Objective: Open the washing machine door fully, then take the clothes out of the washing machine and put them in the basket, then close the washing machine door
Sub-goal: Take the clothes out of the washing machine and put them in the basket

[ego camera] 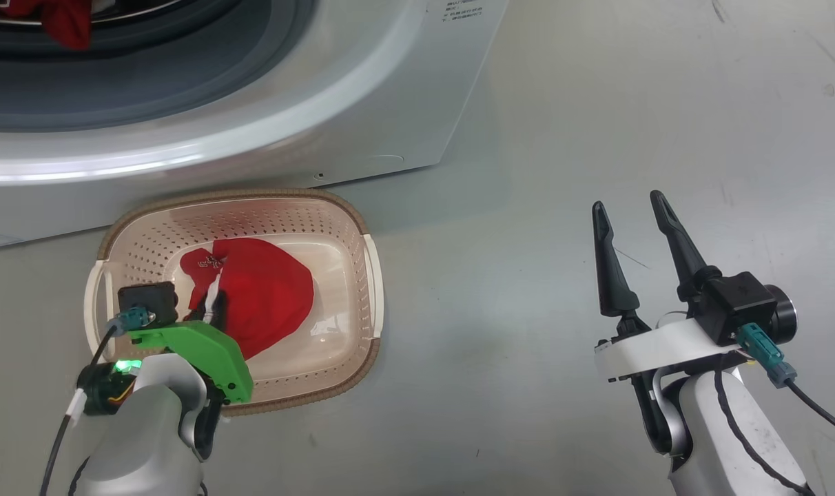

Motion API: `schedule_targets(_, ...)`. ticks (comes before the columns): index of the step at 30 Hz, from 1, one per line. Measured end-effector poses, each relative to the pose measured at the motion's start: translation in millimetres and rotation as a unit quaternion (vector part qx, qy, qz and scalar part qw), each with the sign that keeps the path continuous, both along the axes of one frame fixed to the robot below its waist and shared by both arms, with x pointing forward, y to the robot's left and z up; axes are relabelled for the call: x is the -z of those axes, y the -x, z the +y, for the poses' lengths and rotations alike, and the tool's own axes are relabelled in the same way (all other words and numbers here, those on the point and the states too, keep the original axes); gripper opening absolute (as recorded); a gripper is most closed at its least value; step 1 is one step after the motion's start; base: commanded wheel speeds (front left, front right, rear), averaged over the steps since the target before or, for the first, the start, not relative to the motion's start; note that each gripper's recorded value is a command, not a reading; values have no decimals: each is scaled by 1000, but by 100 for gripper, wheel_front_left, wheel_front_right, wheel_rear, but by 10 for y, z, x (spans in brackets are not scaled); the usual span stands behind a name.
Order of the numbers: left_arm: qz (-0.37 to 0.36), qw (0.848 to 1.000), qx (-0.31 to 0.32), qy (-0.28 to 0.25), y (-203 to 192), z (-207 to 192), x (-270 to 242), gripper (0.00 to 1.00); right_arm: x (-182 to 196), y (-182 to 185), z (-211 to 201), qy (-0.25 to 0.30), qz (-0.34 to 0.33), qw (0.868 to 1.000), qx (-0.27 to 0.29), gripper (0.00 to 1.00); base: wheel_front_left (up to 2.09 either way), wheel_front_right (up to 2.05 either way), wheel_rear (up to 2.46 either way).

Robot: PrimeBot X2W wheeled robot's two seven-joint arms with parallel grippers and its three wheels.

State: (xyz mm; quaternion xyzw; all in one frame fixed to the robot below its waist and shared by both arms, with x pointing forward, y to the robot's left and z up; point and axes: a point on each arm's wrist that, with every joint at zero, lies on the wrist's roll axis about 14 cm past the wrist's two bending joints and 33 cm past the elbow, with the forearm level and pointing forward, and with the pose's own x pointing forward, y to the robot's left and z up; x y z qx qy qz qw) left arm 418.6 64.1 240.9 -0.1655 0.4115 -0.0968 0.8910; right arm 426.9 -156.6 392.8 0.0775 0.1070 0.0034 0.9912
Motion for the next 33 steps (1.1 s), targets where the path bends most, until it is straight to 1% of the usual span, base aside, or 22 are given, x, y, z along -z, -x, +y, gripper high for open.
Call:
schedule_targets(6, -19, 1000, 5, -3, -103, -11, -62, 100, -25, -9, 19, -1, -4, 1000, -2, 100, 0, 0, 0)
schedule_targets(11, -47, 999, 12, -8, -162, -9, -156, 100, -58, -10, 19, -1, -8, 1000, -2, 100, 0, 0, 0)
schedule_targets(20, -104, 994, 3, -15, -276, 66, -384, 100, -141, -46, -1, -1, -20, 1000, 4, 100, 0, 0, 0)
schedule_targets(28, -170, 985, -9, -17, -441, 174, -771, 100, -231, -58, 126, -8, -32, 999, -12, 100, 0, 0, 0)
schedule_targets(33, -222, 975, -28, -14, -575, 272, -1130, 100, -282, -8, 190, -10, -35, 999, -22, 100, 0, 0, 0)
